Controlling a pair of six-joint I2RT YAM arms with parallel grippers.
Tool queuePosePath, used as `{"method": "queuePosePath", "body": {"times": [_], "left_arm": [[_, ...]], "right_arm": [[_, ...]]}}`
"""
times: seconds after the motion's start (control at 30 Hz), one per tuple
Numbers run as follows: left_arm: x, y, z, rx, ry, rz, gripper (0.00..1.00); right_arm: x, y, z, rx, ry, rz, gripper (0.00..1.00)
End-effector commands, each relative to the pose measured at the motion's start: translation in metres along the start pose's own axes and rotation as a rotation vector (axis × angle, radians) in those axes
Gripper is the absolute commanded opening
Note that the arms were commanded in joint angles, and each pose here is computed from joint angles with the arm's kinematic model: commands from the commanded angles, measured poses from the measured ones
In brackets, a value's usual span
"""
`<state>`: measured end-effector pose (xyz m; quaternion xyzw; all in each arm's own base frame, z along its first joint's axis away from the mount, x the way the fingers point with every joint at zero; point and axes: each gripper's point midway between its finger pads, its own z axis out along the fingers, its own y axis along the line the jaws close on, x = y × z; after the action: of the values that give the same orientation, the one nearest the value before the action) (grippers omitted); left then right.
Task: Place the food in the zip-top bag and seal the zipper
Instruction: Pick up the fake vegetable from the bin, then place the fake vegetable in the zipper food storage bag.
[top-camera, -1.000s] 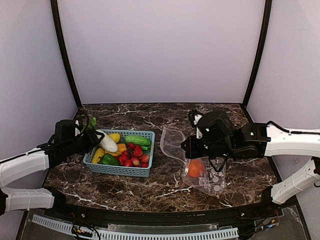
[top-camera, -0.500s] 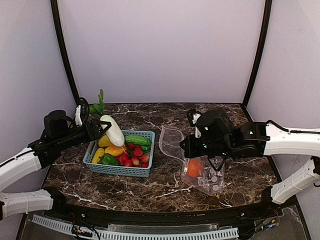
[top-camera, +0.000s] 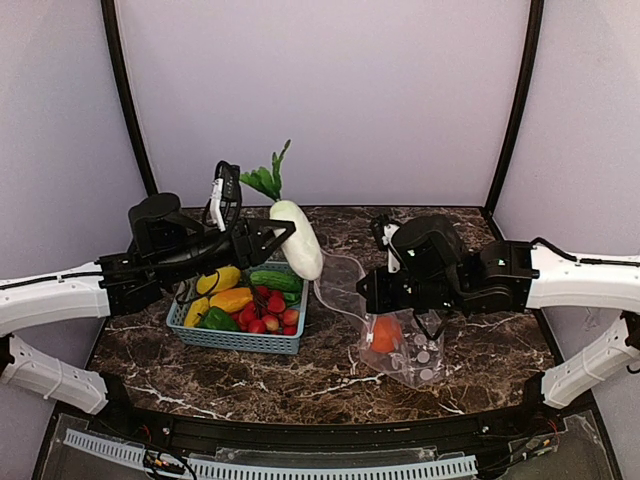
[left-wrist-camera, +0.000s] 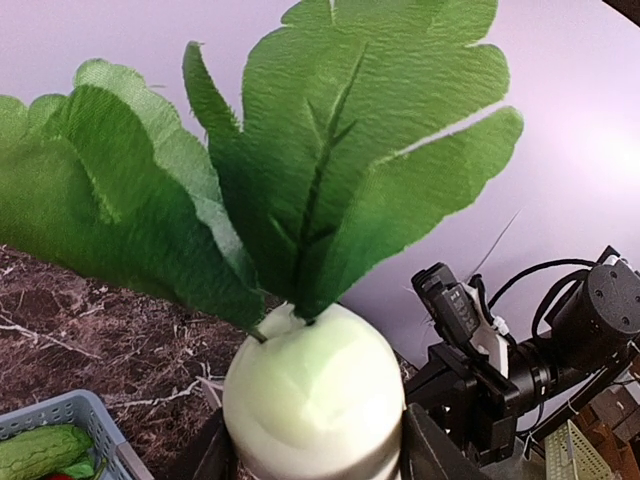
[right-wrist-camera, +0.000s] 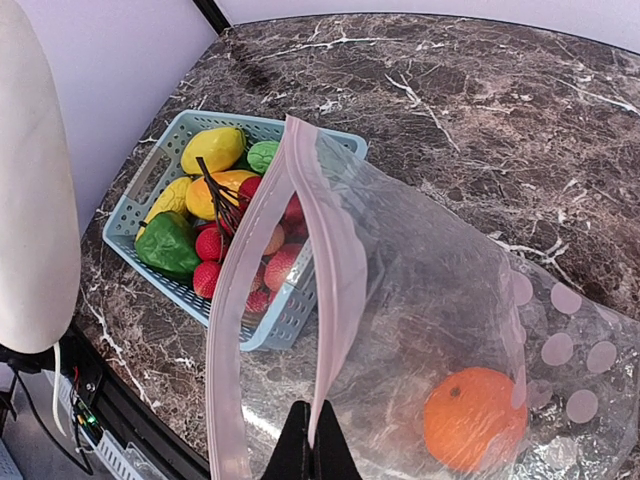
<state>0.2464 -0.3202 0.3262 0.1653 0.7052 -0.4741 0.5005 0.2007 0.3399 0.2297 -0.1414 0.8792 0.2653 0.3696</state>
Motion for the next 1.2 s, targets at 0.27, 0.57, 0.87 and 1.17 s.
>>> {"method": "queuePosePath", "body": {"times": [0.27,0.57,0.87,1.17], "left_arm": [[0.006,-0.010,0.033,-0.092,-0.097,0.193,0.43],[0.042,-0.012,0.052,-0.093,0.002,0.207,0.42],[0.082,-0.005,0.053,-0.088,0.151,0.158,0.43],[0.110,-0.006,0.054,-0.064,0.275,0.143,0.53]], "right_arm": [[-0.015,0.014,-0.006,-0.049,-0.018,0.007,0.00],[-0.024,0.015,-0.011,-0.047,-0.044,0.021,0.00],[-0.024,0.015,-0.006,-0.036,-0.042,0.008,0.00],[-0.025,0.014,-0.007,-0.034,-0.044,0.007,0.00]]}}
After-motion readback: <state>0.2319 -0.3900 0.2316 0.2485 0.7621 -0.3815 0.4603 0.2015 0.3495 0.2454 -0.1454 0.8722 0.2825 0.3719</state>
